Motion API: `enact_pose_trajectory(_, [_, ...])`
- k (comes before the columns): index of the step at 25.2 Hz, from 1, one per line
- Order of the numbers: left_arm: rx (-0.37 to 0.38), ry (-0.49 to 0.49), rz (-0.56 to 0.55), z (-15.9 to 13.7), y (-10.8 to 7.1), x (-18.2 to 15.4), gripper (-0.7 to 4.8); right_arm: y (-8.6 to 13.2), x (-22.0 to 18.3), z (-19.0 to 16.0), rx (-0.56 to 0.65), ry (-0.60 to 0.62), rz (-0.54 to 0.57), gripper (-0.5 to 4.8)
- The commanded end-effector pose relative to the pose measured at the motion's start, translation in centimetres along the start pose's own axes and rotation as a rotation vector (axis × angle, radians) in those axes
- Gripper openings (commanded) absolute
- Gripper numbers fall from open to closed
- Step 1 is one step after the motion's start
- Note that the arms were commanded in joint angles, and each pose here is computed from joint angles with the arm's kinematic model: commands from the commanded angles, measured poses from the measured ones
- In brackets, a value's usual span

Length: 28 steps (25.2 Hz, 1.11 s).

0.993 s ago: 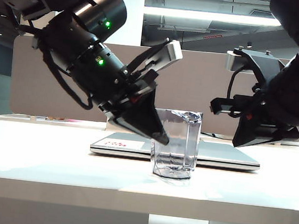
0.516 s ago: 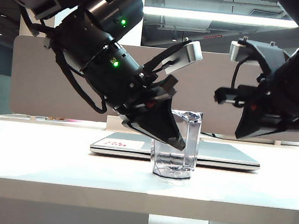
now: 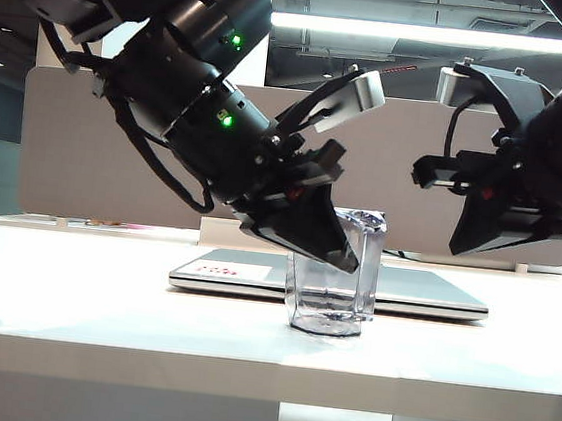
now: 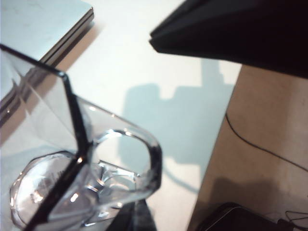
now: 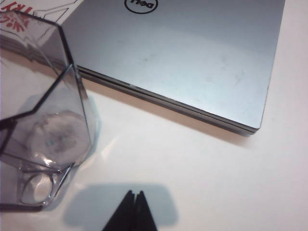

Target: Pick up the water cup and place it on the side of the laptop close to you.

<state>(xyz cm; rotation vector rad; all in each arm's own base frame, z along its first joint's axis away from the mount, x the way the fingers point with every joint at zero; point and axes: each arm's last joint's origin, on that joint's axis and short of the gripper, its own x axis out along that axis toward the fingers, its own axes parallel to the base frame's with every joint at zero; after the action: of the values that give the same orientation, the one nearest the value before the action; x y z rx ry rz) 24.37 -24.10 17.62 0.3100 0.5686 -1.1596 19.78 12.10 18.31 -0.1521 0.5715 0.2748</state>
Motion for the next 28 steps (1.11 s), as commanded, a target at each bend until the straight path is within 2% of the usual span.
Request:
enact_pose_trajectory(1, [-0.016, -0.047, -0.031, 0.3, 0.0, 0.2, -0.06, 0.0, -0.1, 0.3, 0.001, -0.015, -0.002, -0.02])
enact_pose_trajectory(7, [-0.058, -0.069, -0.046, 0.0, 0.0, 1.4, -0.06, -0.1, -0.4, 0.1, -0.007, 0.013, -0.005, -0.02])
enact_pose_trajectory(13, [-0.060, -0.067, -0.053, -0.4, -0.2, 2.3, -0.06, -0.5, -1.6, 0.6, 0.002, -0.024, -0.028, -0.02])
enact_pose_trajectory(16, [-0.056, -0.121, -0.034, 0.1, -0.3, 2.4, -0.06, -0.7, -2.6, 0.9, 0.010, -0.050, -0.024, -0.02])
enact_pose_trajectory(20, [-0.059, -0.131, -0.022, 0.3, -0.2, 2.4, -0.06, -0.8, -3.1, 0.9, 0.009, -0.045, -0.024, -0.02])
enact_pose_trajectory(23, [-0.122, -0.087, -0.046, -0.1, -0.3, 2.4, -0.06, -0.8, -3.3, 0.6, 0.003, -0.010, 0.013, -0.01])
enact_pose_trajectory(27, [-0.156, 0.019, -0.075, -0.7, -0.8, 1.7, -0.06, -0.7, -3.3, 0.1, 0.000, 0.044, 0.037, 0.02])
enact_pose_trajectory(28, [-0.158, 0.080, -0.079, -0.9, -1.2, 1.0, -0.06, -0.7, -3.3, -0.1, 0.014, 0.069, 0.058, 0.54])
